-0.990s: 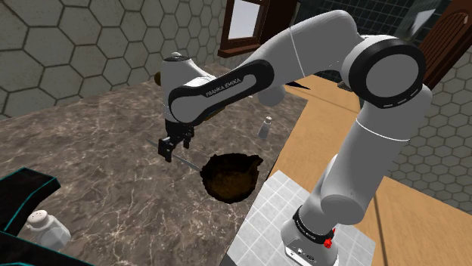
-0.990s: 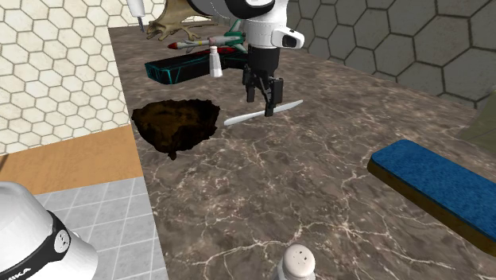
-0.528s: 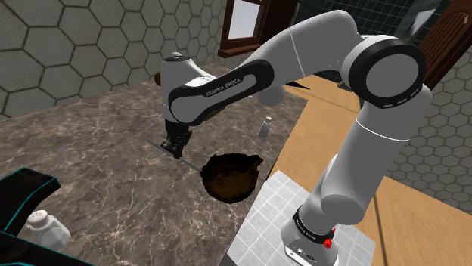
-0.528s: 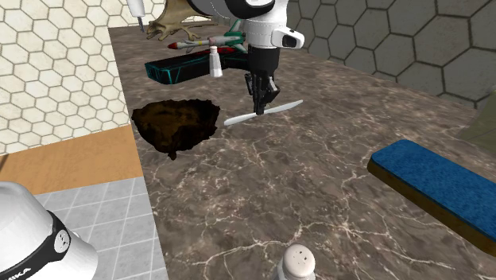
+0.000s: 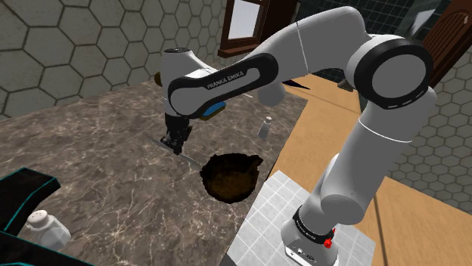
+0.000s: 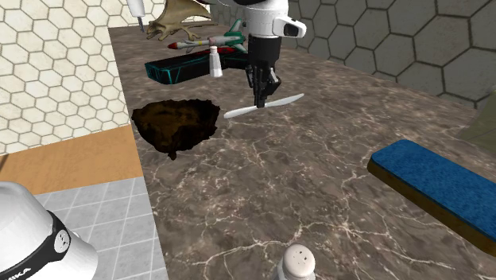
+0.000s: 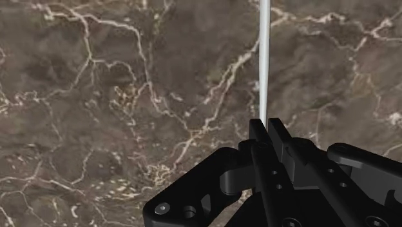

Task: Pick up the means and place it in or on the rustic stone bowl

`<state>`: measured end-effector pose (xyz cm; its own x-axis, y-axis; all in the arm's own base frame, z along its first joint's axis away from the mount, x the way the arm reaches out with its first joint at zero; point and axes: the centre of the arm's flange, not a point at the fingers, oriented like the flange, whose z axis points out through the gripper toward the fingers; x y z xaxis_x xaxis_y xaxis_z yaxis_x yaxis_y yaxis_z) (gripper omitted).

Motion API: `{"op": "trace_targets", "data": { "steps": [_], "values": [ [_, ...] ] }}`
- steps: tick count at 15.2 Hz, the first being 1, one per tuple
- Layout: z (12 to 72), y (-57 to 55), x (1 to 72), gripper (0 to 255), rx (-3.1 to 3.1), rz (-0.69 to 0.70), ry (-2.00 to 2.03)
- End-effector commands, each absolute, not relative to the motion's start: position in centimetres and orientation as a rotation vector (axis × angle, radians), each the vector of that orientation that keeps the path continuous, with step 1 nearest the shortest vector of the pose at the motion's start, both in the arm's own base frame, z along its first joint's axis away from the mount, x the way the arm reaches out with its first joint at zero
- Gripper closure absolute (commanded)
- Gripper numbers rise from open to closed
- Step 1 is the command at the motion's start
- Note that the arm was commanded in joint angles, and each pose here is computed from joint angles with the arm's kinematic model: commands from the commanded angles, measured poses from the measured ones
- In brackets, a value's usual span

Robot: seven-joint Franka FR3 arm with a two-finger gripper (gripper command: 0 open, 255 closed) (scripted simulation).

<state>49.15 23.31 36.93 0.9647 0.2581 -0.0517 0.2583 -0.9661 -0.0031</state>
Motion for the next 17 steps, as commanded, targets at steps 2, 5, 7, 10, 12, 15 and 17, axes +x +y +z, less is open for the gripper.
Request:
{"op": "trace_targets", "data": {
  "steps": [2, 5, 7, 10, 12, 15, 17],
  "values": [
    [38.5, 23.3, 49.0, 255, 3.110, -0.082, 0.409],
    [40.1, 23.3, 49.0, 255, 3.110, -0.082, 0.409],
    [41.1, 23.3, 49.0, 255, 3.110, -0.082, 0.409],
    [42.7, 23.3, 49.0, 255, 3.110, -0.082, 0.409],
    [43.8, 23.3, 49.0, 255, 3.110, -0.082, 0.409],
    [45.4, 23.3, 49.0, 255, 3.110, -0.082, 0.409],
    [46.4, 23.3, 49.0, 255, 3.110, -0.082, 0.409]
  ]
}}
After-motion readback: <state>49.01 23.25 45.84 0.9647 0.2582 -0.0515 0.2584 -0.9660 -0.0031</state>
